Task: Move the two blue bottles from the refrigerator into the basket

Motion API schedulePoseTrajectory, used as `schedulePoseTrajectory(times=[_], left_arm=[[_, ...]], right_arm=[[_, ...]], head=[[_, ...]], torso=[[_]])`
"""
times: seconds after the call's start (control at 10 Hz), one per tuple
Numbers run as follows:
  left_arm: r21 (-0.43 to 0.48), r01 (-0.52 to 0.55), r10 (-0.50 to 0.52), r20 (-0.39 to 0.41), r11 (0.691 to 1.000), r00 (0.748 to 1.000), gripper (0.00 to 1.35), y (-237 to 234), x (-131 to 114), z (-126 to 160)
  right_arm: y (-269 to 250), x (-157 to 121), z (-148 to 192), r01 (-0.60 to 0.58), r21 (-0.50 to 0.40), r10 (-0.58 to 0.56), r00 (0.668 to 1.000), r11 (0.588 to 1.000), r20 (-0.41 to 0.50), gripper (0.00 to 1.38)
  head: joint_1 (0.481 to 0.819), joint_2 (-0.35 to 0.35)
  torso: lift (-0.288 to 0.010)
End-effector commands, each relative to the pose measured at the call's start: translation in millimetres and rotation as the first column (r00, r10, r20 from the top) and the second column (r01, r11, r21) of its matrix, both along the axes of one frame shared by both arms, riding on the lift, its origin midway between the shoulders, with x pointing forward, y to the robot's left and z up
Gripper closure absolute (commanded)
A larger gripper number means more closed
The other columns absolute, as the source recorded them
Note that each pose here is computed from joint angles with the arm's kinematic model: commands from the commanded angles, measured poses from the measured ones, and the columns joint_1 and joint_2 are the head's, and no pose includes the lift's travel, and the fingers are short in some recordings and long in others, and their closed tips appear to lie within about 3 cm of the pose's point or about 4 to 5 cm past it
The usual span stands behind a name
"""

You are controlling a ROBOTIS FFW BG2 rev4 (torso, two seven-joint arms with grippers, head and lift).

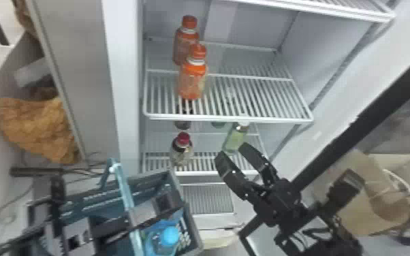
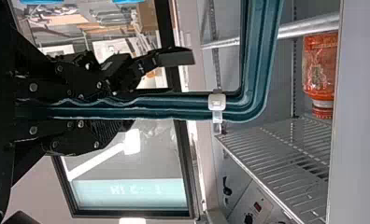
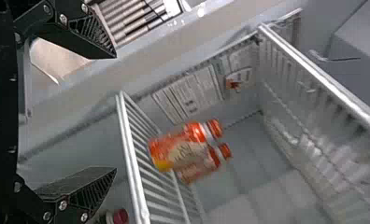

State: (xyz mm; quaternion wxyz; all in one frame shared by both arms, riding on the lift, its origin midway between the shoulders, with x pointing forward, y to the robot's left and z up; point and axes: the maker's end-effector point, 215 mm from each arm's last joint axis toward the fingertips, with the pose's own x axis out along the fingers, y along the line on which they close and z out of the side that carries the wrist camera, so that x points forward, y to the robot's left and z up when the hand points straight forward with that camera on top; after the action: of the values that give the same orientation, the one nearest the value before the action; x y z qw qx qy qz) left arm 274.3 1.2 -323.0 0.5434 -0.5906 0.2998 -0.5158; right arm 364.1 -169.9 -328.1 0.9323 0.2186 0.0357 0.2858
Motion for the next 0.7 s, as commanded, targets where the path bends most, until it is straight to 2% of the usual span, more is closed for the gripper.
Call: schedulePoseTrajectory(times=[0.0,0.1,0.2,0.6], left_arm=[[-0.001,-0.002,0.002,-0.005,1.000,1.000,1.20,1,-1,-1],[-0.004,-0.008,0.008,-0.005,1.000,1.000,1.20,2,0,-1],[-0.006,-0.010,0.010,-0.009,1.000,1.000,1.20,3,-1,-1],[-0.001,-0.022,0.022,-0.012,1.000,1.000,1.20,6,0,-3]], right_arm=[[-38,-13,-2,0.085,-0.049,-0.083,0.996,0.995,0.037,0.20],[-58,-23,-5,0.130,-0.078,-0.126,0.991,0.988,0.046,0.20],[-69,-34,-10,0.145,-0.099,-0.142,0.989,0.984,0.043,0.20],[-83,-81,-19,0.159,-0.189,-0.162,0.987,0.969,0.001,0.21]], head=[[0.695,-0.295],[0.695,-0.337],[0.695,-0.350],[0.695,-0.350]], torso=[[-0.010],[-0.010],[-0.010],[-0.010]])
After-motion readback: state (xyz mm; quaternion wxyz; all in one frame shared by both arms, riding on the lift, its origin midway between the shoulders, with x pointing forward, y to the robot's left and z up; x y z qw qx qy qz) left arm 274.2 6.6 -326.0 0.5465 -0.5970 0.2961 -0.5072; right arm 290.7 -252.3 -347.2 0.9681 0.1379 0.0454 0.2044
